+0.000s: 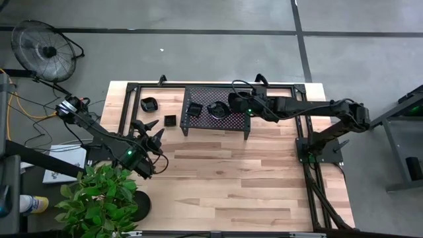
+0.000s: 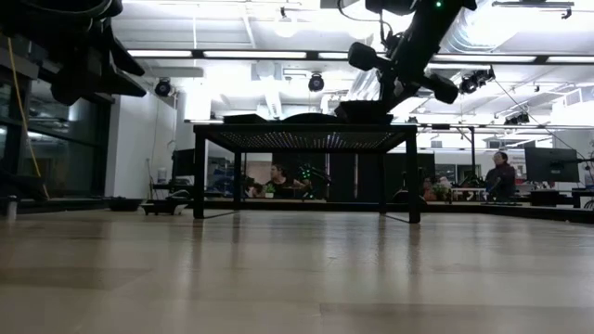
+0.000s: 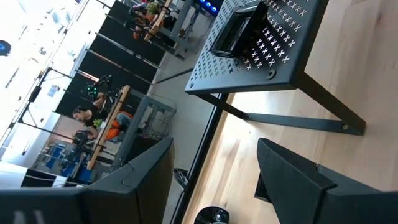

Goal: Pick & Place Mini shaped plates
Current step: Stack the distorted square plate on the distorted square plates on the shelf, then stack the leaf-shaped plate on the leaf-shaped plates on the shelf

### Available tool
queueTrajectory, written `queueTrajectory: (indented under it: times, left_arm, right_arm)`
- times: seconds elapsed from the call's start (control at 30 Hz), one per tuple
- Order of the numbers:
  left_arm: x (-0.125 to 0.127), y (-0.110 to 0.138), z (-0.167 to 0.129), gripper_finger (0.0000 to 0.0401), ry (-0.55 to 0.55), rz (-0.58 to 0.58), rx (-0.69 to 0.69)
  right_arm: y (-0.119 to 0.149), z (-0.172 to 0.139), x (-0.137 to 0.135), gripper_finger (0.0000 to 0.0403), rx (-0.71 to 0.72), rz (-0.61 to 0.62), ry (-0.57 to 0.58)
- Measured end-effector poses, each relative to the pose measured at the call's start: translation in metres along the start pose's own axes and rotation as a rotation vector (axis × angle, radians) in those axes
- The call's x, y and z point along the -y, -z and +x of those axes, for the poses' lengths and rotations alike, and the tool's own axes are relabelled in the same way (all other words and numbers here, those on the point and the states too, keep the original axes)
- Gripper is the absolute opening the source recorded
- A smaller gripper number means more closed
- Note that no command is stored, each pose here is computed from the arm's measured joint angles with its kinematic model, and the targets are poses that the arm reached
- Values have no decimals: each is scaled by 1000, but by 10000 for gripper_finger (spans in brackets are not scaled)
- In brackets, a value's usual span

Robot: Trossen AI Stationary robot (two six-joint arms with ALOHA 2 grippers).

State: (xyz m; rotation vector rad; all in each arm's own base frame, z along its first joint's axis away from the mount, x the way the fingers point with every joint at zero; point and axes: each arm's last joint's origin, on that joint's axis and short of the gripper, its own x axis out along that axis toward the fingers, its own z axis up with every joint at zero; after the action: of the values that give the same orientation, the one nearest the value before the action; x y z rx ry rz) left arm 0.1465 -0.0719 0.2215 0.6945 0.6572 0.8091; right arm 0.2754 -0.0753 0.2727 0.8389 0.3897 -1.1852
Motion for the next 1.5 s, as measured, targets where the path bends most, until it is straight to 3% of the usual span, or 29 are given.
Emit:
queueTrajectory:
  times: [0.27, 0.7, 1.03, 1.3, 1.5]
  left_arm:
    - [0, 0, 0, 225, 0, 0, -1]
    - [0, 0, 0, 225, 2, -1, -2]
    - [0, 0, 0, 225, 3, -4, -1]
    - [1, 0, 0, 225, 9, -4, -10]
    - [1, 0, 0, 225, 9, -4, -10]
  right_arm:
    - [0, -1, -2, 18, -25, -111, -33]
    - [-1, -3, -1, 87, -37, -154, -48]
    - [-15, -26, 5, 108, -6, -180, -109]
    - [-27, -47, 9, 108, -12, -238, -228]
    - [-31, -56, -3, 108, 45, -346, -383]
